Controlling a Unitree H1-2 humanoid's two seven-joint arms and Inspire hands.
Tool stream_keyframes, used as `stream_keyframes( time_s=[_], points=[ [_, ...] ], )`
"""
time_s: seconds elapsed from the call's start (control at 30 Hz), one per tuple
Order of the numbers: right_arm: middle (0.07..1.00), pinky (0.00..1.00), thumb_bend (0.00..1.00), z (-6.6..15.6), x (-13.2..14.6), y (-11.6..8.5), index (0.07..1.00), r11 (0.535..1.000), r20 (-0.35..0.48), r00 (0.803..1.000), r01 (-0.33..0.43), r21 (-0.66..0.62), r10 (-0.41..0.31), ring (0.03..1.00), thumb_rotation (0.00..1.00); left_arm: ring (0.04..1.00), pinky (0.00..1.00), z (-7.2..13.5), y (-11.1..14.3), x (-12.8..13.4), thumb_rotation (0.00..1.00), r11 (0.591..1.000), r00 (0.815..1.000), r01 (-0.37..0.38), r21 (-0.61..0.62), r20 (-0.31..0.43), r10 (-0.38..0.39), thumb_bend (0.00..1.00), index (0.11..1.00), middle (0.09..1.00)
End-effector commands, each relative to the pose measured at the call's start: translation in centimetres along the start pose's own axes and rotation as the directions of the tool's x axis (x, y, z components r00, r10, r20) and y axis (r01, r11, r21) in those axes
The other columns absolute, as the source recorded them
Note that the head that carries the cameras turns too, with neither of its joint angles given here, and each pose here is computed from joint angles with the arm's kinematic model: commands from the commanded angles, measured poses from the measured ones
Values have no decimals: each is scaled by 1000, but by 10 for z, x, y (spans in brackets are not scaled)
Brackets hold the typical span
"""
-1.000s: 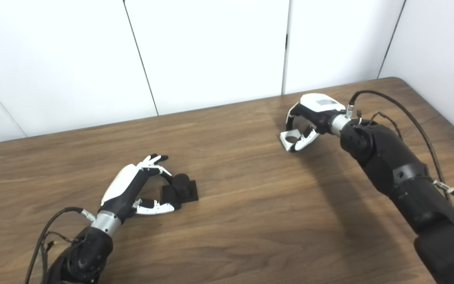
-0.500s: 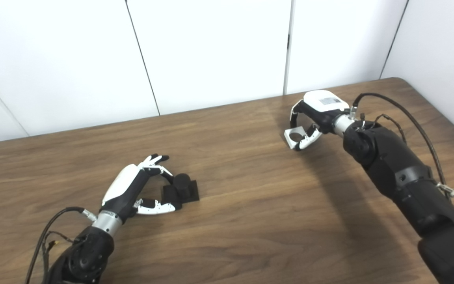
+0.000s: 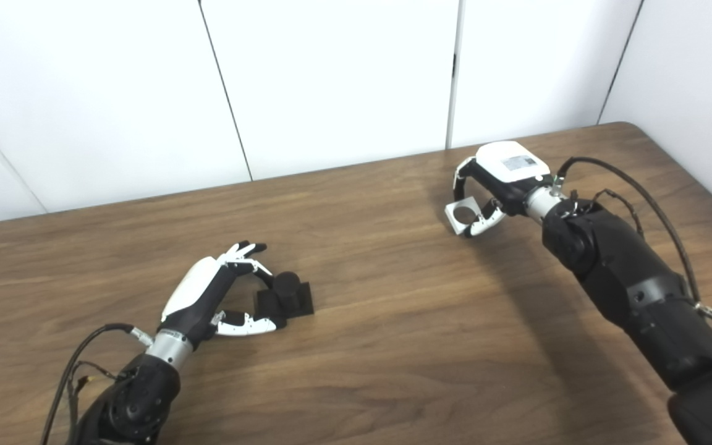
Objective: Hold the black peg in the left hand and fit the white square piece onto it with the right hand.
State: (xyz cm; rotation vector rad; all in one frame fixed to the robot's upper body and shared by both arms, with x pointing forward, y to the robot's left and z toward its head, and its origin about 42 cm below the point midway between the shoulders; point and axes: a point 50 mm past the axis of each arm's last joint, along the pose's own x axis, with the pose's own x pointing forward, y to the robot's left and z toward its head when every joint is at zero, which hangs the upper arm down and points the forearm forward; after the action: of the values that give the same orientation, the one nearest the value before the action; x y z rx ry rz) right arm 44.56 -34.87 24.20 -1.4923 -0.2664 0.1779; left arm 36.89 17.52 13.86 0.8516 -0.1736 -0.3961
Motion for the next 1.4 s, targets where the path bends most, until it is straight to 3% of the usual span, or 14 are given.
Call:
stream_keyframes(
  time_s=[0.0, 0.33, 0.63, 1.07, 1.37],
  points=[
    [770, 786, 519, 3, 9, -40, 483, 991, 29, 991, 132, -3, -132, 834, 133, 1000, 1000, -7, 5, -3, 83, 999, 999, 21, 48, -31, -19, 519, 493, 939],
    [772, 758, 517, 33, 5, -71, 482, 981, 145, 971, 188, 41, -192, 836, 135, 1000, 996, -7, 5, -1, 83, 998, 999, 17, 53, -31, -15, 519, 493, 934],
    [764, 724, 519, 66, 3, -88, 481, 980, 254, 947, 186, 71, -198, 830, 137, 1000, 1000, -3, 5, 0, 82, 999, 999, 16, 48, -28, -14, 519, 493, 935],
    [777, 717, 518, 119, -4, -108, 480, 981, 372, 913, 117, 155, -168, 868, 140, 1000, 1000, 2, 1, 6, 82, 999, 1000, 10, 46, -27, -9, 519, 493, 934],
    [777, 724, 517, 145, -4, -103, 480, 980, 442, 884, 74, 186, -151, 871, 140, 1000, 1000, 7, -3, 8, 83, 999, 1000, 12, 45, -24, -11, 519, 492, 939]
  ],
)
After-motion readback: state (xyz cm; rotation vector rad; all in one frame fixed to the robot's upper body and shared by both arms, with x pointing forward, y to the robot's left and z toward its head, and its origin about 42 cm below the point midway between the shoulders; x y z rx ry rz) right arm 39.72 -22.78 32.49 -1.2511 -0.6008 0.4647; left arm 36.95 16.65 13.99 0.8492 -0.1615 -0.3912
